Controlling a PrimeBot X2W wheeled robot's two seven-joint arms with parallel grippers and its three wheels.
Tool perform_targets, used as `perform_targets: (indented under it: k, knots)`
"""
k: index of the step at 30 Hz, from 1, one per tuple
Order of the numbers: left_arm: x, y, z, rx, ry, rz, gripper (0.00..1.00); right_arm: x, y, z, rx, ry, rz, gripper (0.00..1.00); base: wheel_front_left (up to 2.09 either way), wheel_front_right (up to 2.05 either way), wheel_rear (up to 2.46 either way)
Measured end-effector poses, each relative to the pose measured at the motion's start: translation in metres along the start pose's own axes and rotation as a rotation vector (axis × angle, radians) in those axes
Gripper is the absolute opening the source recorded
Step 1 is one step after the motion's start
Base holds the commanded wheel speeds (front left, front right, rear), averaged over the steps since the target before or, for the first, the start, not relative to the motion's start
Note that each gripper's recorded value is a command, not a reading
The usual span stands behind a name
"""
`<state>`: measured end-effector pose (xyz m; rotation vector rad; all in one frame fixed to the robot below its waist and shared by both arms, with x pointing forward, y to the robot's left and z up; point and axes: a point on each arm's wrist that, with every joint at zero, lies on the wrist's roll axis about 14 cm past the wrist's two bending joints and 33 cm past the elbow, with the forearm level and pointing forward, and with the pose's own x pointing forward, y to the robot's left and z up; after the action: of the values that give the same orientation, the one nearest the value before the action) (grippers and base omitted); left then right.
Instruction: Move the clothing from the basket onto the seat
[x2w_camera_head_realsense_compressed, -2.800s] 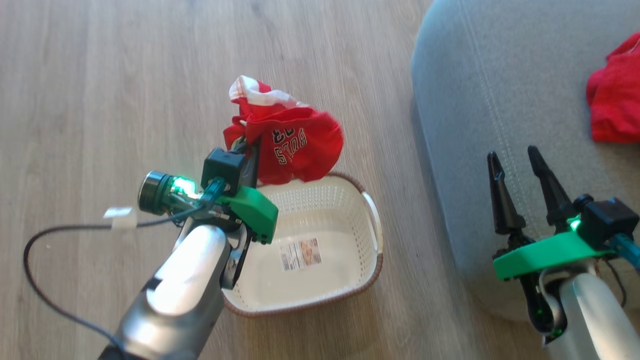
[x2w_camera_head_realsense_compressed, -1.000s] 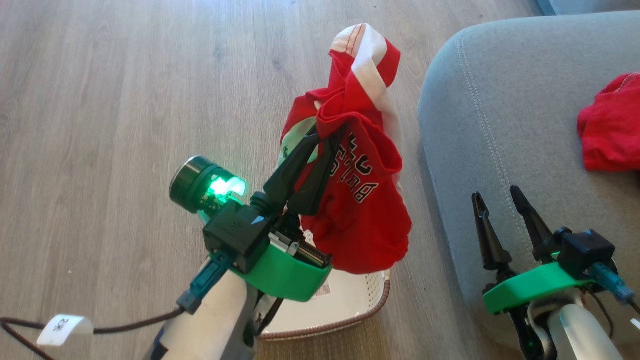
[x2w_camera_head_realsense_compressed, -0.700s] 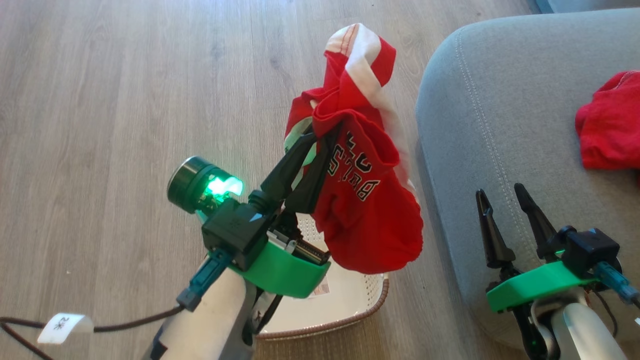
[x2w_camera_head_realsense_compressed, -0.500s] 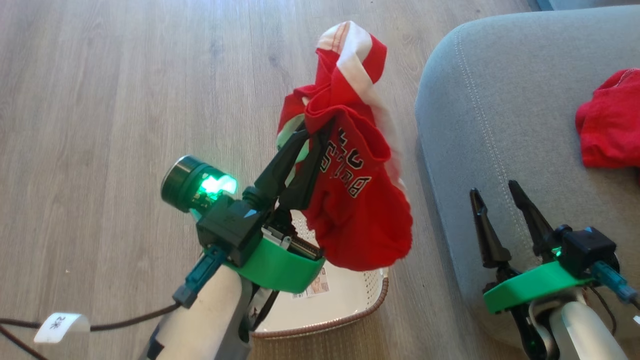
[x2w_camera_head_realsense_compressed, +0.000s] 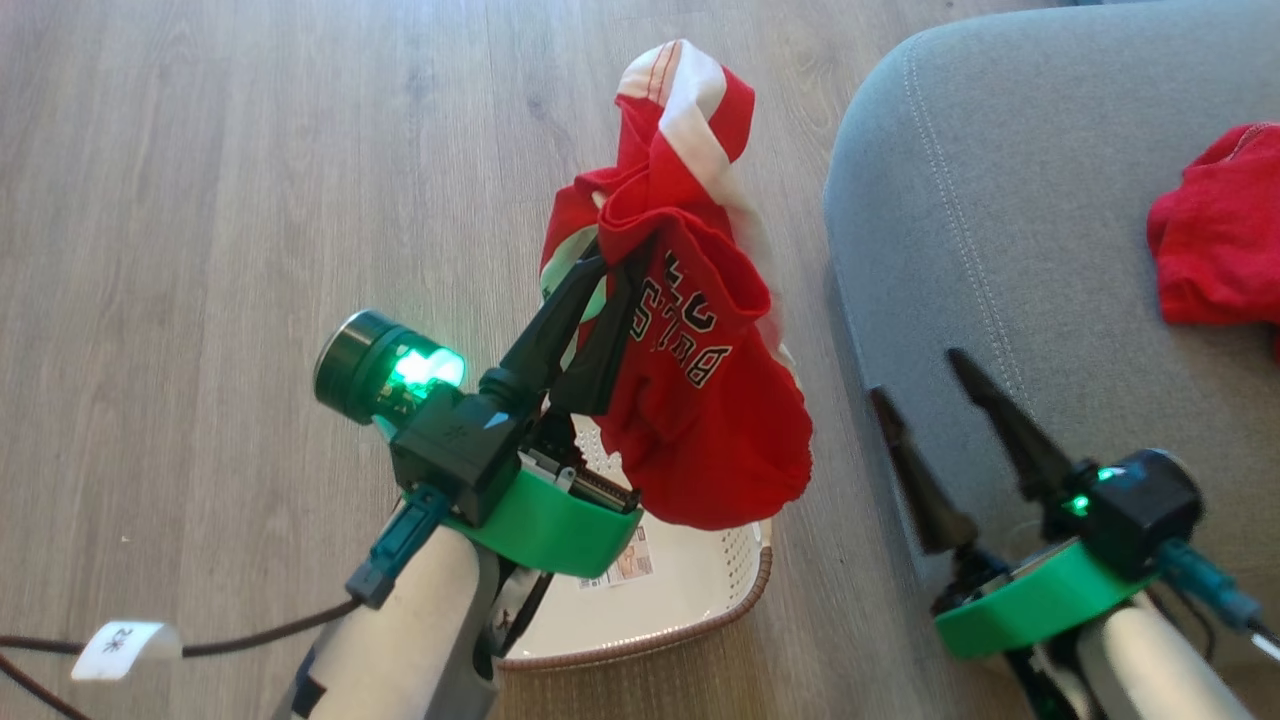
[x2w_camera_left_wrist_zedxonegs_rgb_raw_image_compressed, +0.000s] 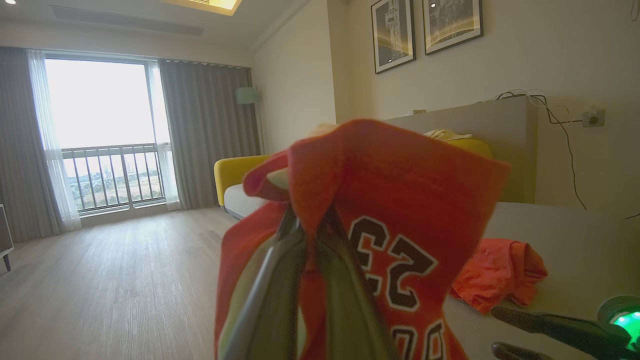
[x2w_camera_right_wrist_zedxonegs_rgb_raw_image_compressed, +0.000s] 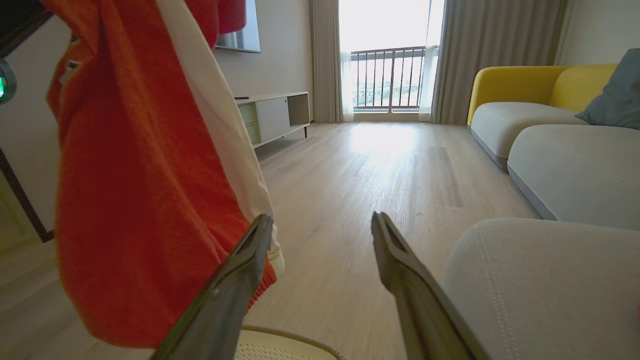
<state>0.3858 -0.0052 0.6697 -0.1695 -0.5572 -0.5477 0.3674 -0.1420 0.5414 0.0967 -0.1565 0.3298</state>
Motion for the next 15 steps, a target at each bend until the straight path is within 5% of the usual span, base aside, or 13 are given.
perform_targets:
  k: [15]
  knots:
    - [-0.004, -0.012, -0.009, 0.013, 0.033, -0.043, 0.00, -0.004, 0.078, 0.003, -0.004, 0.005, 0.295, 1.00, 0.00, 0.00, 0.00]
